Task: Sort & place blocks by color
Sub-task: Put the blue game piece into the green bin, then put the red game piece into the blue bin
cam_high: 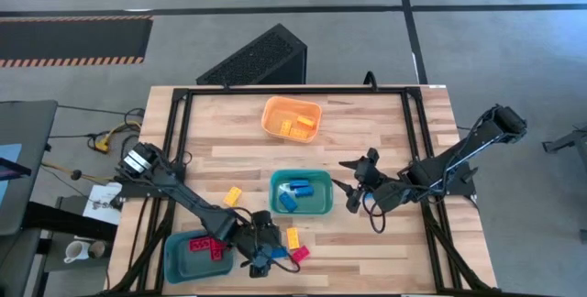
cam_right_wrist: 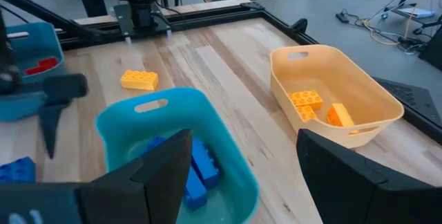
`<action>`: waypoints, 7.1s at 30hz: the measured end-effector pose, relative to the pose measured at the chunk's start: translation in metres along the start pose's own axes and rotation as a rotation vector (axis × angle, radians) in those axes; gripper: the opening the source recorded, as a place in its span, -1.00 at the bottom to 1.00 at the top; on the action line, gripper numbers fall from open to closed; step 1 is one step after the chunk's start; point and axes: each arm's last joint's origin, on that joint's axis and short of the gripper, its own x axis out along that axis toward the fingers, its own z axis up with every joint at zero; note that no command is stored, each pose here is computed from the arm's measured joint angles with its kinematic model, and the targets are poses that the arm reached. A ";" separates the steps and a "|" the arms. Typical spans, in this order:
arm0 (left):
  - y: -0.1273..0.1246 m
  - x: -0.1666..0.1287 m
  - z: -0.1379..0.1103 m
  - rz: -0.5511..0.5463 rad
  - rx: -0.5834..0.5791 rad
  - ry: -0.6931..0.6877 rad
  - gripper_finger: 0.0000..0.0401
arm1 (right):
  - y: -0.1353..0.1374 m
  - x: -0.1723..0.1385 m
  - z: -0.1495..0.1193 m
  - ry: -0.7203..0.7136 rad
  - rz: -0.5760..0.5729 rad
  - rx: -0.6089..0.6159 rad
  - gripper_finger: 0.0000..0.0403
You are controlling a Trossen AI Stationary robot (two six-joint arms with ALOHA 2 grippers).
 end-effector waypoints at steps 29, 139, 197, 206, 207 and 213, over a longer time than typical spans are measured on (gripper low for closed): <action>0.002 0.015 -0.023 0.185 0.022 0.059 -0.94 | 0.011 -0.009 0.002 -0.026 0.100 0.065 0.40; 0.069 -0.093 0.049 0.504 0.127 -0.483 0.23 | 0.008 -0.005 0.004 -0.039 0.064 0.004 0.40; 0.160 -0.181 -0.068 0.480 0.021 -1.029 -0.53 | -0.080 0.052 -0.013 0.468 -0.147 0.144 0.40; 0.162 -0.172 -0.072 0.486 0.005 -0.956 -0.53 | -0.081 0.038 -0.029 0.684 -0.154 0.172 0.40; 0.162 -0.173 -0.072 0.484 0.002 -0.961 -0.53 | -0.081 0.035 -0.032 0.714 -0.163 0.182 0.40; 0.161 -0.174 -0.071 0.479 -0.005 -0.971 -0.53 | -0.074 0.021 -0.040 0.778 -0.217 0.182 0.40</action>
